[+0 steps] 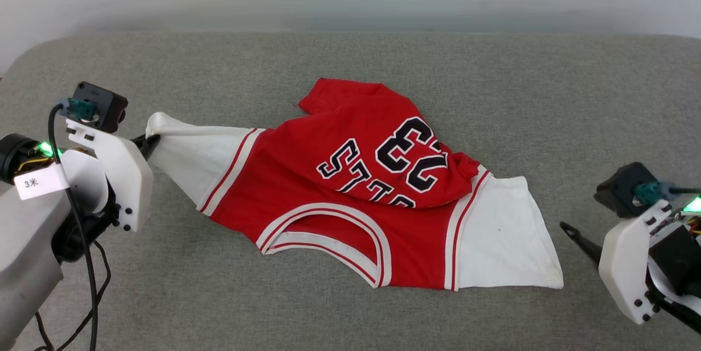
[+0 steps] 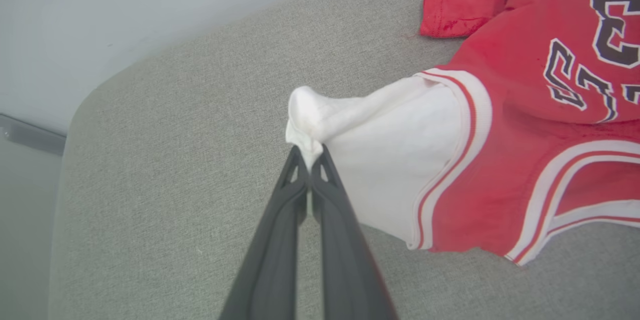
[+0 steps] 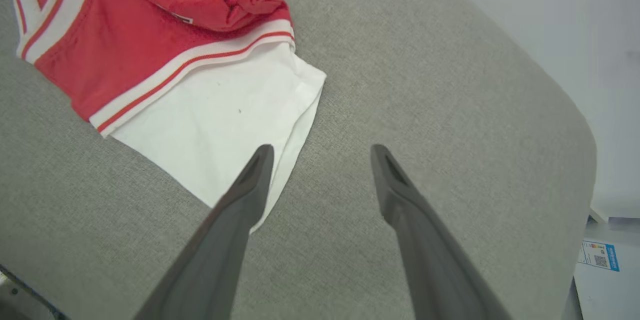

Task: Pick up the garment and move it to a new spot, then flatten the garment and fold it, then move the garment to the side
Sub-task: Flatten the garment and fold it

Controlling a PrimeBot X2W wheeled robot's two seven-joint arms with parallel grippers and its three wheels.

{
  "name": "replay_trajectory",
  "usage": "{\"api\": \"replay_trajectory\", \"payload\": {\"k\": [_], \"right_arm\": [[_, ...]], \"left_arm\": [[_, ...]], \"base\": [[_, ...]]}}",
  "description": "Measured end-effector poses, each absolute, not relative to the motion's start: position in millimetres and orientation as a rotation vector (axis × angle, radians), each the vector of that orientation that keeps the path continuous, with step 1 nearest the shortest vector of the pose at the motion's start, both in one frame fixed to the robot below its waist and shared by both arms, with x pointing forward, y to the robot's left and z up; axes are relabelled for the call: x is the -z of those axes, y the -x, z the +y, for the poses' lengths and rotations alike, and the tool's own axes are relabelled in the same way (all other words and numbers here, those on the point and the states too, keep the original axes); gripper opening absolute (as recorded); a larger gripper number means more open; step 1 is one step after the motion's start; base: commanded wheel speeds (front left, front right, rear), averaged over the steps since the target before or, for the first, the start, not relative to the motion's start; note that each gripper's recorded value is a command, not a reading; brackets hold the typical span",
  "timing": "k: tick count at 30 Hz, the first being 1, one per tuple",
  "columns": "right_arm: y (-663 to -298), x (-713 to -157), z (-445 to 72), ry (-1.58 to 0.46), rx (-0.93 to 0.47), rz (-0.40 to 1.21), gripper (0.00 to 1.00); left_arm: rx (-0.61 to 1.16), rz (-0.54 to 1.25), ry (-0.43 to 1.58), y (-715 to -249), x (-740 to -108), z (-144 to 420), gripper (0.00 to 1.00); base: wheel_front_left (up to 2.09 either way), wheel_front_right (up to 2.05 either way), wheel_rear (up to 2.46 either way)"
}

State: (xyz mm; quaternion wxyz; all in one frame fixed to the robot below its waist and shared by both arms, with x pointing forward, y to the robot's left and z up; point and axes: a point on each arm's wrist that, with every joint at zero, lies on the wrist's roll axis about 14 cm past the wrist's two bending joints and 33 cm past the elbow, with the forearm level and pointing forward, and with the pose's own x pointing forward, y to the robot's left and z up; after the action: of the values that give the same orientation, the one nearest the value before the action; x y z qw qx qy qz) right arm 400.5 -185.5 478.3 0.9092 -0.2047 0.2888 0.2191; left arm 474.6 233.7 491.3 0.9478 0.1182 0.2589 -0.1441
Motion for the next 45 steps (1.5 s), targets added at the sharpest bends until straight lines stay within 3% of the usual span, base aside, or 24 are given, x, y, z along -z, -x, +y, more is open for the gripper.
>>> {"api": "replay_trajectory", "payload": {"k": [11, 20, 27, 28, 29, 36, 45], "right_arm": [[-385, -422, -186, 0.388, -0.525, 0.99, 1.0], [-381, -373, -179, 0.4, -0.573, 1.161, 1.0], [-377, -354, -177, 0.416, -0.604, 1.202, 1.0], [-377, -353, -177, 0.407, -0.604, 1.198, 0.23], [-377, -353, -177, 0.401, -0.604, 1.191, 0.0], [-380, -369, -163, 0.358, -0.633, 1.063, 0.0], [-399, -442, -145, 0.208, -0.634, 0.734, 0.0]], "left_arm": [[0.302, 0.512, -0.24, -483, -488, 230, 0.0], [0.302, 0.53, -0.239, -490, -474, 232, 0.0], [0.302, 0.54, -0.233, -492, -467, 232, 0.0], [0.303, 0.54, -0.233, -493, -467, 232, 0.0], [0.305, 0.539, -0.232, -493, -467, 232, 0.0], [0.326, 0.517, -0.216, -486, -477, 224, 0.0], [0.385, 0.414, -0.209, -465, -520, 207, 0.0]], "base": [[0.0, 0.0, 0.0], [0.0, 0.0, 0.0], [0.0, 0.0, 0.0], [0.0, 0.0, 0.0], [0.0, 0.0, 0.0], [0.0, 0.0, 0.0], [0.0, 0.0, 0.0]]}}
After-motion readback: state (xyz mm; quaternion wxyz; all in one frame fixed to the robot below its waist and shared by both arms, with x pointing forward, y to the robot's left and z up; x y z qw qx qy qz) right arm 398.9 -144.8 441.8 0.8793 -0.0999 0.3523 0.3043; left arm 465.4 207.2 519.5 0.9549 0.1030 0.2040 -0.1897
